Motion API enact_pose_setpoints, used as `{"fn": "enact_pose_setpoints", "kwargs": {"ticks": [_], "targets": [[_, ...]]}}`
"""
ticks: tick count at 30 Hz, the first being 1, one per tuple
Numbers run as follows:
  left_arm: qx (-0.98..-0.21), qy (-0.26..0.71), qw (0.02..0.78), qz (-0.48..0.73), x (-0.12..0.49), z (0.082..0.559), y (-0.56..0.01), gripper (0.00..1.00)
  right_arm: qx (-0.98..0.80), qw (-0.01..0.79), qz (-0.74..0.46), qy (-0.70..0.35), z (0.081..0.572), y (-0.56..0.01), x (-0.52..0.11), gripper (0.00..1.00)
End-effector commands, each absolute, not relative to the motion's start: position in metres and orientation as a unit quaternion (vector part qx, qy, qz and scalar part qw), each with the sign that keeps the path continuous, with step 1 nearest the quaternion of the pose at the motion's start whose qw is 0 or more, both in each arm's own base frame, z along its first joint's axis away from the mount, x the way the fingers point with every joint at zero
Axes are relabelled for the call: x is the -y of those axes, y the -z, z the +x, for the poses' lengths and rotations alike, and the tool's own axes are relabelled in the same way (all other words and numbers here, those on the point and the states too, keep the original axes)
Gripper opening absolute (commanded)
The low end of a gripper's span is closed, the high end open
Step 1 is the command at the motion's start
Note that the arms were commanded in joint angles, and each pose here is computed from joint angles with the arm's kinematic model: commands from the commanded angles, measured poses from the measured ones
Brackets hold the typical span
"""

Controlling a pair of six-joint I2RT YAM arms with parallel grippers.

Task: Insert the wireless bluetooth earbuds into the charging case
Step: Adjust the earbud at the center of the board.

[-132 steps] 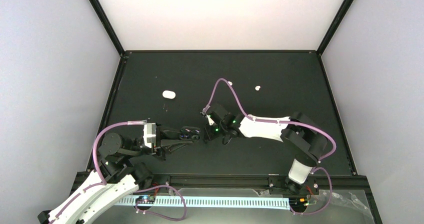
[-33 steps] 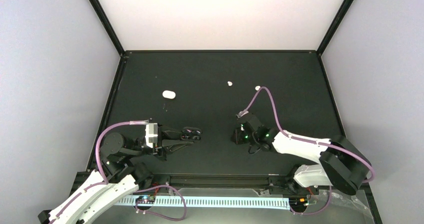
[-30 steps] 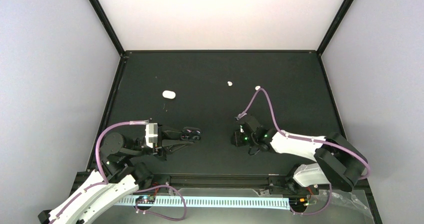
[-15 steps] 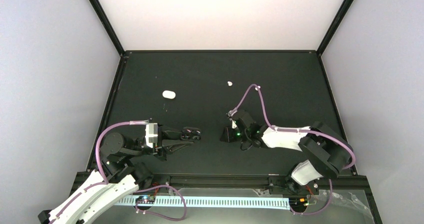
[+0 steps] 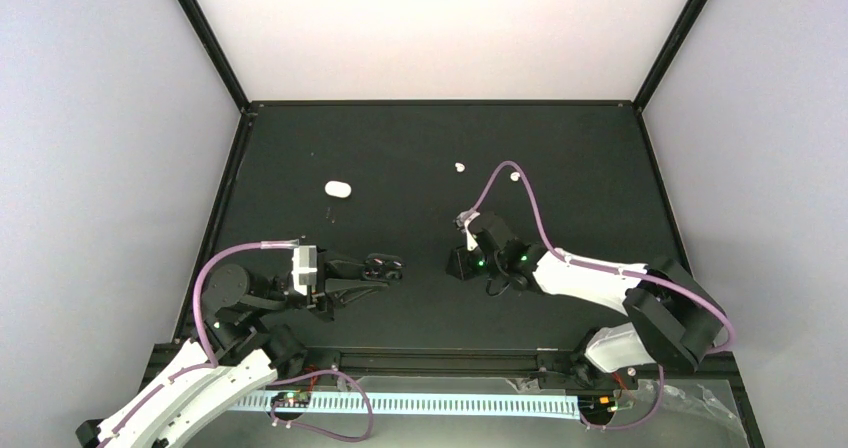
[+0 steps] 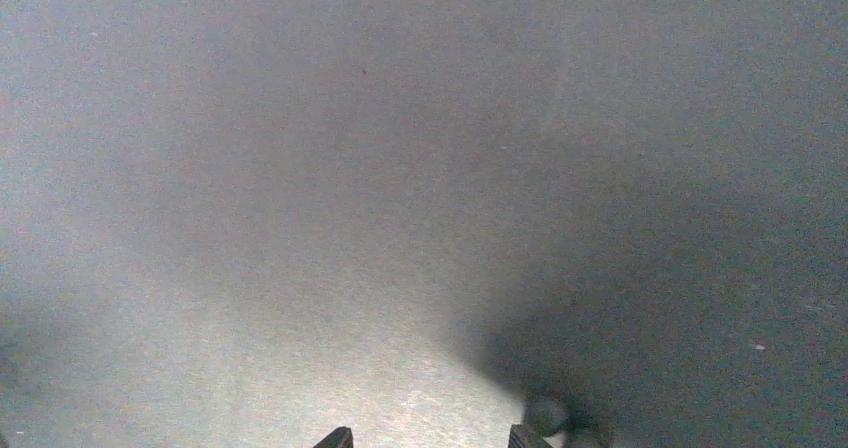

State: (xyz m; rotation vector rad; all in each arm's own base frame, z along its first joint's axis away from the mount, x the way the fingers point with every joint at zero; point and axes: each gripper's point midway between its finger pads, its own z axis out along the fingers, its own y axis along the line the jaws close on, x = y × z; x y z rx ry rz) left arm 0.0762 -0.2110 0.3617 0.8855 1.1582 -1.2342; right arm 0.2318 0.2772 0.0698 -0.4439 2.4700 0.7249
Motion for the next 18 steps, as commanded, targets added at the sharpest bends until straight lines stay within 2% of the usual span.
{"fn": "enact_pose_setpoints", "kwargs": {"ticks": [1, 6, 18], "targets": [[-0.494, 0.528, 0.578, 0.378, 0.212, 0.076, -0.363, 0.02, -0.919, 0.278, -0.176, -0.216, 0.241, -0.066, -0.258, 0.4], [-0.494, 0.528, 0.578, 0.378, 0.212, 0.077, -0.363, 0.02, -0.92, 0.283, -0.142, -0.23, 0.256, -0.062, -0.246, 0.42], [-0.495, 0.527, 0.578, 0.378, 0.212, 0.077, -0.363, 0.02, -0.92, 0.248, -0.163, -0.255, 0.258, -0.048, -0.264, 0.47]]}}
